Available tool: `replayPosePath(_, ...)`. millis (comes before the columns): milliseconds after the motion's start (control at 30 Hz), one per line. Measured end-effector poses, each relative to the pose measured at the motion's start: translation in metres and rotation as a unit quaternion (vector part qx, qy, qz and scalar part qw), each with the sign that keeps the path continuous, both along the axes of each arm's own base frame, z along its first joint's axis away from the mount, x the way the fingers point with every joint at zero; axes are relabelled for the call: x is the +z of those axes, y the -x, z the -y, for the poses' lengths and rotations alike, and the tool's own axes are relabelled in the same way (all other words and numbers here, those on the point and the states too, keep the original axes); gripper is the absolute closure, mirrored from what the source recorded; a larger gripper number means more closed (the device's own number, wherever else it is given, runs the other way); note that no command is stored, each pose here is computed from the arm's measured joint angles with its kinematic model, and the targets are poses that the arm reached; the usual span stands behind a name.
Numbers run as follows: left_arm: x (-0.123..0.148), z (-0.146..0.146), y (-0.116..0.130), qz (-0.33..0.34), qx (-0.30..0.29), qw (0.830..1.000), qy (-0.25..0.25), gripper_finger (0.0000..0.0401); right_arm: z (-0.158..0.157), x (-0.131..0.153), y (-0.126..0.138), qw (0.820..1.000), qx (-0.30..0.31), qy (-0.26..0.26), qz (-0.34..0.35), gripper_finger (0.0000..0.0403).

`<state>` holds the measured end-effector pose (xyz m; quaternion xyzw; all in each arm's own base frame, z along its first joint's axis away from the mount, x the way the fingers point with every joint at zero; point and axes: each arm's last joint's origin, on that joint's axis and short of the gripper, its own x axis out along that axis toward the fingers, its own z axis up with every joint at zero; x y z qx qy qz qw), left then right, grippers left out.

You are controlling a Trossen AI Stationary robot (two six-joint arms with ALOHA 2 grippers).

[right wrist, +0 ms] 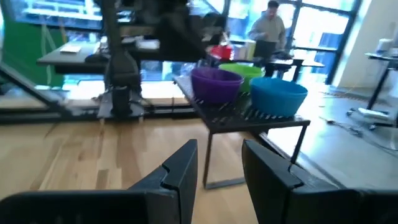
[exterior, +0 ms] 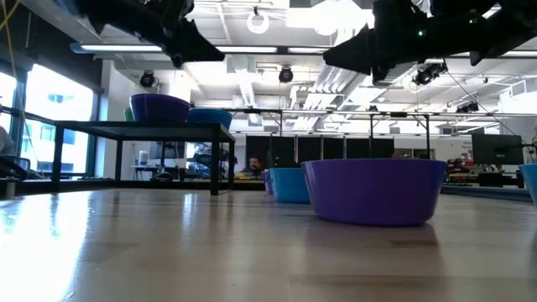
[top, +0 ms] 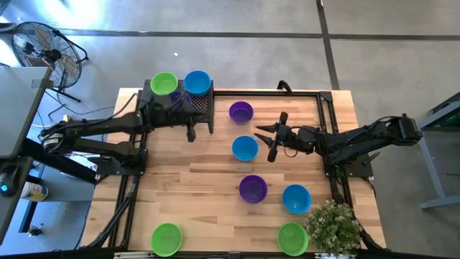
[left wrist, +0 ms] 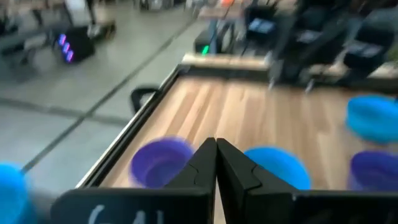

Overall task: Pick & Place Mini bowls
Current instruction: Stack the blue bowl on top of the blue bowl on the shelf

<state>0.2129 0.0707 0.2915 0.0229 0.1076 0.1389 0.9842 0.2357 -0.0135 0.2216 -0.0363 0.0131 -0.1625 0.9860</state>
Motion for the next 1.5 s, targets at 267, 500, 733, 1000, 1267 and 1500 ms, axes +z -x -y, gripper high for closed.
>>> replayPosePath(267, -0.031, 0.009, 0.003, 0.081, -0.052, 0.993, -0.065, 0.0397, 0.003, -0.005, 0.001, 0.998, -0.023, -0.049, -0.007, 0.0298)
replayPosePath(500, -0.045, 0.012, 0.006, 0.068, -0.079, 0.994, -0.035, 0.0397, 0.004, -0.006, -0.004, 0.992, -0.054, -0.094, -0.068, 0.0358)
replayPosePath(733, -0.050, 0.012, 0.006, 0.057, -0.078, 0.995, -0.006, 0.0397, 0.018, -0.002, -0.008, 0.938, -0.136, -0.235, -0.217, 0.0361)
replayPosePath(1000, -0.053, 0.011, 0.004, 0.046, -0.077, 0.996, -0.010, 0.0397, 0.028, -0.014, -0.042, 0.902, -0.042, -0.205, -0.378, 0.0271)
replayPosePath(1267, -0.054, 0.011, 0.004, 0.043, -0.078, 0.996, -0.011, 0.0397, -0.007, -0.019, -0.061, 0.861, 0.114, -0.006, -0.496, 0.0240)
replayPosePath(1500, -0.054, 0.011, 0.004, 0.042, -0.078, 0.996, -0.011, 0.0397, -0.011, -0.043, -0.069, 0.821, 0.158, 0.070, -0.545, 0.0248)
